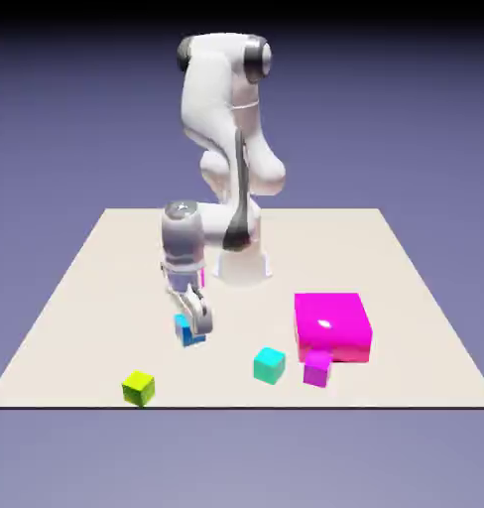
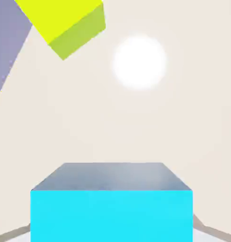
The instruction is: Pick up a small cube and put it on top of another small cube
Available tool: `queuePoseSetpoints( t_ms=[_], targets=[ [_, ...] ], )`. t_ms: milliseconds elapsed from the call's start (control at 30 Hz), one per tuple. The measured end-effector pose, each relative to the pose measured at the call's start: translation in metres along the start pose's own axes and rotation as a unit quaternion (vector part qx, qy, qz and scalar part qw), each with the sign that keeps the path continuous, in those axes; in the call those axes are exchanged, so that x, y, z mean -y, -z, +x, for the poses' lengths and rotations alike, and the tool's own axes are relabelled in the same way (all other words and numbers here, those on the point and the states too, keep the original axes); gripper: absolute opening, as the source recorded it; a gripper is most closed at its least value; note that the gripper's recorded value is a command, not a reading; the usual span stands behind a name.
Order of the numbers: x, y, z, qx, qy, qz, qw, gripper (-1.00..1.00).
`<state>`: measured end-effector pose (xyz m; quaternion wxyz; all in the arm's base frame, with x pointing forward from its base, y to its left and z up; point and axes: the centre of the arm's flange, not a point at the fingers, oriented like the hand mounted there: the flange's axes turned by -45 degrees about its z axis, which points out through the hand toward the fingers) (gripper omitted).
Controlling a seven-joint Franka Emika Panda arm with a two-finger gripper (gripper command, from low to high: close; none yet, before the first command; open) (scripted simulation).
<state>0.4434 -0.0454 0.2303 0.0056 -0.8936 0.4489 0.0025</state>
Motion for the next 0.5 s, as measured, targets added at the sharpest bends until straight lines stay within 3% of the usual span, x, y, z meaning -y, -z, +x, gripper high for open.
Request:
queuePoseSetpoints(
  t_ms=[167,367,400,500],
  targets=[
    [0.073,0.023,-0.086,-0.002,0.132,-0.004,0.991,-1.00],
    [0.071,-0.037,-0.081,-0.003,0.126,-0.004,0.992,-1.00],
    [0.070,-0.047,-0.081,-0.002,0.126,-0.004,0.992,1.00],
    [0.071,-0.034,-0.080,-0.003,0.126,-0.005,0.992,1.00]
  ],
)
